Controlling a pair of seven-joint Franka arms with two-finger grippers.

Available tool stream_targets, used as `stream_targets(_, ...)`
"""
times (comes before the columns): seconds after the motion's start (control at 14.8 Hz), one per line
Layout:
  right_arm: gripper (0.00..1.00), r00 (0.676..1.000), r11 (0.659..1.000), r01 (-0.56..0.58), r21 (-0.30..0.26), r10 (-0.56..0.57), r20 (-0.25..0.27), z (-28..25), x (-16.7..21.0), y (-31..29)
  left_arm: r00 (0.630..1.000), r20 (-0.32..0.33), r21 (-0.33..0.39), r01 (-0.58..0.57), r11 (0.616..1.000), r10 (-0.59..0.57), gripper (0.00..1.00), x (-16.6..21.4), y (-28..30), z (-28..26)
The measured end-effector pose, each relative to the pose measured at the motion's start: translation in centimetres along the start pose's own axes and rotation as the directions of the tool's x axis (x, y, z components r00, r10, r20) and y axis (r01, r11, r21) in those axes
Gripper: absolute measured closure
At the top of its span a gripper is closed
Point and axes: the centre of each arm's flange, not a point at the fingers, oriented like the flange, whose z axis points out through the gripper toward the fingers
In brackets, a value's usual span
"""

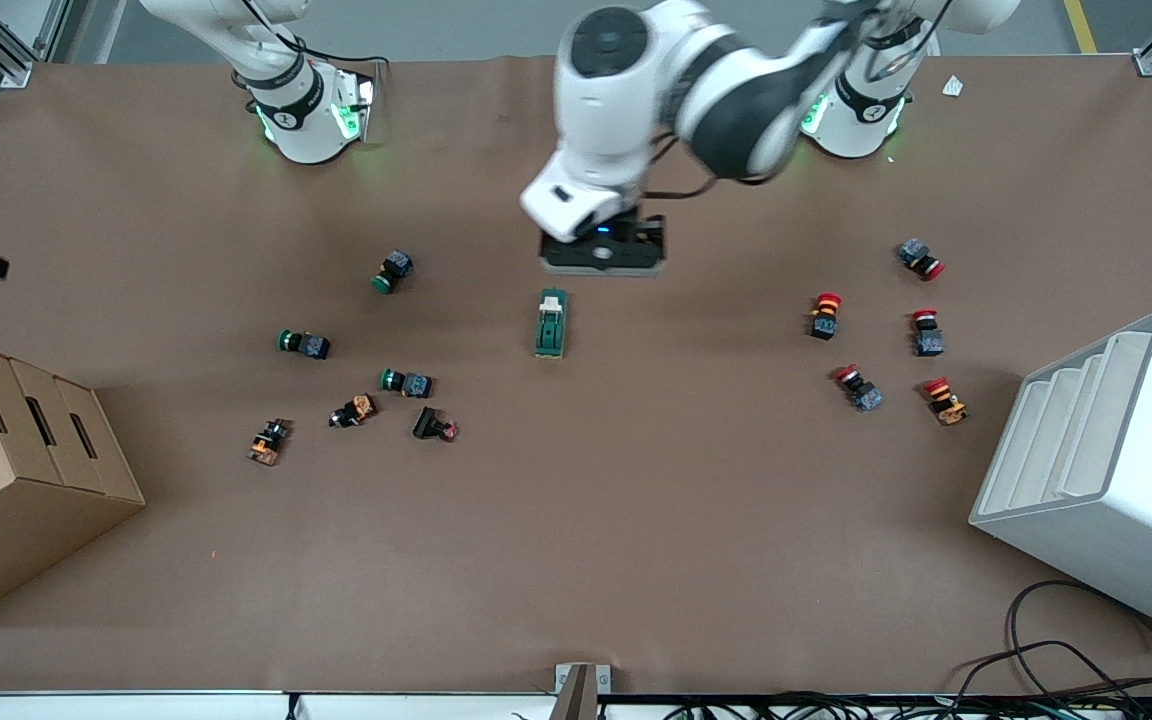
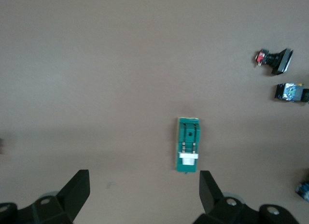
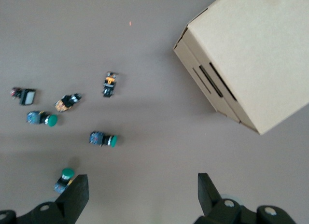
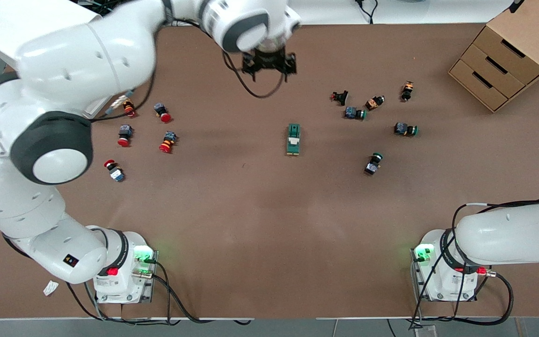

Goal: Close load switch with both arms
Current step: 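Lower the left gripper toward the switch while the right gripper reaches it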

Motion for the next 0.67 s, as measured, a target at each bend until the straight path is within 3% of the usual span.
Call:
stream_targets(0.2, 0.00, 0.998, 1.000, -0.022, 0.000, 0.022, 0.052, 3.7, 1.8, 0.0, 0.998, -0.046, 0.013, 0.048, 0.999, -0.047, 0.00, -6.1, 6.2, 5.3)
stream_targets(0.4, 0.00, 0.981, 0.984, -0.177, 0.036, 0.173, 0.088, 5.4, 1.9, -1.7, 0.988, -0.138, 0.044, 0.077, 0.996, -0.070, 0.00, -12.8, 10.0, 10.1)
stream_targets(0.54, 0.00, 0.955, 0.959, -0.281, 0.039, 0.275, 0.112, 6.1, 2.0, -4.2, 0.979, -0.197, 0.071, 0.061, 0.996, -0.046, 0.00, -17.2, 11.0, 13.0)
stream_targets(0.67, 0.00, 0.909, 0.916, -0.401, 0.016, 0.396, 0.133, 6.7, 2.1, -8.0, 0.966, -0.257, 0.101, 0.055, 0.993, -0.028, 0.00, -20.2, 10.8, 15.4)
